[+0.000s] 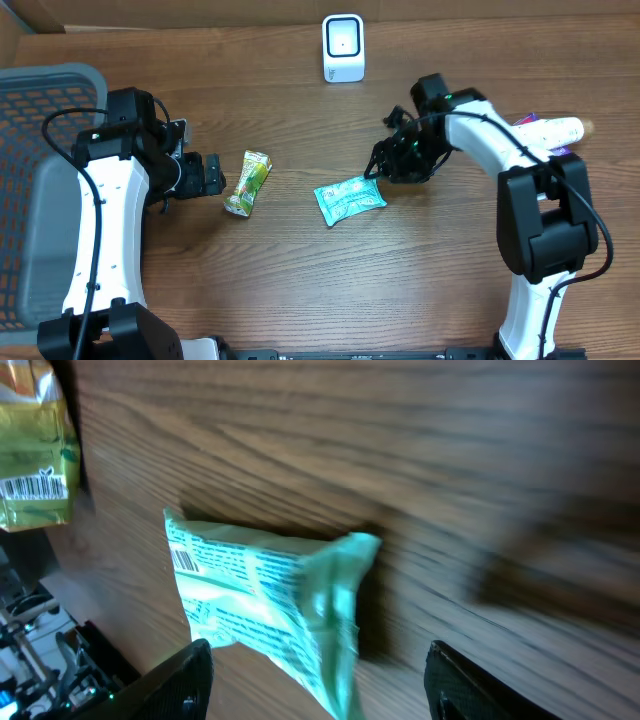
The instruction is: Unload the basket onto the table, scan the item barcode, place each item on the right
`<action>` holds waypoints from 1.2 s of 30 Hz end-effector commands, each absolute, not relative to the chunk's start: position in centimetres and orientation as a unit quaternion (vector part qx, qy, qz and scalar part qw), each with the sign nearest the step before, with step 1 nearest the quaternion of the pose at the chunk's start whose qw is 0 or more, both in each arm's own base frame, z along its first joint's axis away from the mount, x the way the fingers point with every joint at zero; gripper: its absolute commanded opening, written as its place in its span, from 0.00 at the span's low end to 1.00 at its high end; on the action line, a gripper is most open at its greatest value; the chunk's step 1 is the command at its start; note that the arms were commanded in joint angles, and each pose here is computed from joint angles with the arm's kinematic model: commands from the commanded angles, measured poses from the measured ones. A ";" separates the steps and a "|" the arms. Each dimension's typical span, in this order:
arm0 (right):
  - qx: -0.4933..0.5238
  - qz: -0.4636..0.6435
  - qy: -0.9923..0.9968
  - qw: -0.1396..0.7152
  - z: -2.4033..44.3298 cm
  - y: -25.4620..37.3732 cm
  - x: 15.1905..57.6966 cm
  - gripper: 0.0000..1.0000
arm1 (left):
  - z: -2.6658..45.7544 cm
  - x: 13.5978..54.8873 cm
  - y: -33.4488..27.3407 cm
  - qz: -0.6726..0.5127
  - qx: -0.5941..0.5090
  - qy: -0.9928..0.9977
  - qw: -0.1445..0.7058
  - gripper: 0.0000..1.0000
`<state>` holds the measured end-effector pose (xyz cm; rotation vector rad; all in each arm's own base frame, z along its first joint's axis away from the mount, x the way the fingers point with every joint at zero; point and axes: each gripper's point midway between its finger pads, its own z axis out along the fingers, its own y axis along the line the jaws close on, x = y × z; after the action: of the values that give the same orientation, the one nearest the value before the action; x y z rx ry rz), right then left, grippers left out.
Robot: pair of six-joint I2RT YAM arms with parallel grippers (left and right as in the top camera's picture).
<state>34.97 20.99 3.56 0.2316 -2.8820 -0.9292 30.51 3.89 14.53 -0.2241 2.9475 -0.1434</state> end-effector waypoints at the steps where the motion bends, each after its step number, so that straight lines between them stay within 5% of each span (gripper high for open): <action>1: 0.062 -0.322 -0.942 0.074 2.9 22.6 33.5 0.69 | 14.6 30.7 3.9 -0.050 -0.069 0.992 0.092 1.00; 11: -0.004 -0.320 -0.943 0.089 0.6 24.9 32.2 0.51 | 14.6 30.7 3.9 -0.051 -0.069 0.992 0.092 0.99; 23: 0.011 -0.350 -0.934 0.066 1.2 25.9 33.3 0.04 | 14.6 30.7 3.9 -0.050 -0.069 0.992 0.092 1.00; 31: 0.071 -0.411 -0.908 0.041 4.7 26.9 33.8 0.04 | 14.6 30.7 3.9 -0.050 -0.069 0.992 0.092 0.99; 36: 0.105 -0.442 -0.890 -0.047 12.9 25.9 35.6 0.04 | 14.6 30.7 3.9 -0.051 -0.069 0.992 0.092 1.00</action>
<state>32.88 25.74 3.47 0.1572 -2.7852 -1.1558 30.51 3.89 14.53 -0.2241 2.9475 -0.1434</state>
